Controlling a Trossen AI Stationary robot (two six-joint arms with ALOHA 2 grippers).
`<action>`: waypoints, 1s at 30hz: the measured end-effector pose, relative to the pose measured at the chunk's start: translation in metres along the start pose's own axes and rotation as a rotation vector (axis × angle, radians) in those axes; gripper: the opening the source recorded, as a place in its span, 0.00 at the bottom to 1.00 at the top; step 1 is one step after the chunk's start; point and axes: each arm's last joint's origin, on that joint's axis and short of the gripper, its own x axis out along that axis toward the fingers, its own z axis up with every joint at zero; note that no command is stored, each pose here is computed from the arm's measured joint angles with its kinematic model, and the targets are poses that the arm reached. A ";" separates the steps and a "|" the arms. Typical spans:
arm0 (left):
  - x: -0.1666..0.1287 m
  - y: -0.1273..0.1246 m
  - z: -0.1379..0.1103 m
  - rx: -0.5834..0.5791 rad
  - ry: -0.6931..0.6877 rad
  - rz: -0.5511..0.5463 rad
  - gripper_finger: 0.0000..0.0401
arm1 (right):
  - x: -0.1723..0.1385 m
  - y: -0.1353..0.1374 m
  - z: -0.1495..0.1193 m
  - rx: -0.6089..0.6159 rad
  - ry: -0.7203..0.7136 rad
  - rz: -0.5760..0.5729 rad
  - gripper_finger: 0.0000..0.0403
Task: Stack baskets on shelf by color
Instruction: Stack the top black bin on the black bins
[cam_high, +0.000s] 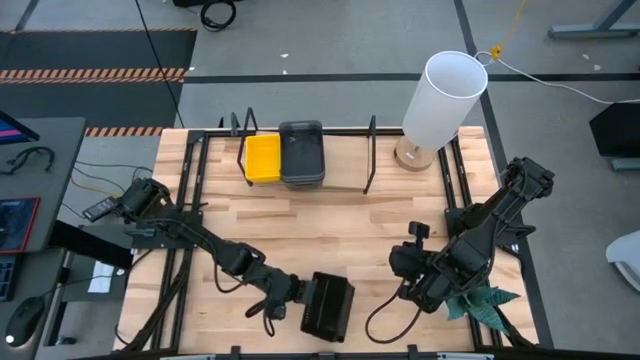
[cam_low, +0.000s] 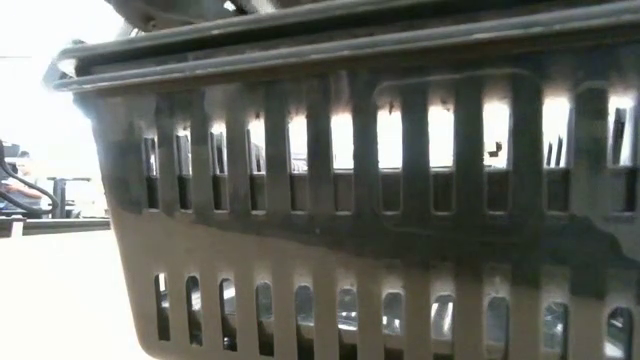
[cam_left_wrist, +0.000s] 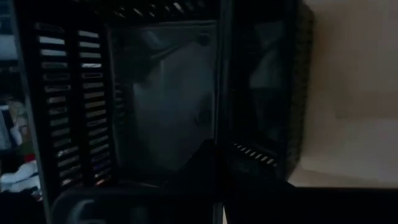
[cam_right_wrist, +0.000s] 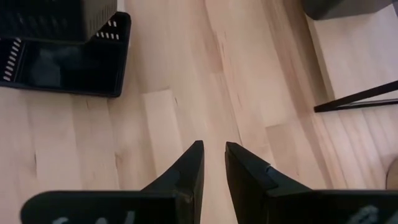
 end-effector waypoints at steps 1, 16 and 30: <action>0.000 -0.001 0.000 0.010 0.003 -0.012 0.03 | 0.000 0.000 0.001 0.004 -0.005 0.002 0.18; -0.001 -0.006 0.007 0.028 -0.060 -0.059 0.07 | 0.000 0.003 0.003 0.025 -0.026 0.027 0.17; 0.012 -0.021 0.007 0.044 -0.042 -0.126 0.05 | 0.000 0.004 0.004 0.030 -0.031 0.034 0.17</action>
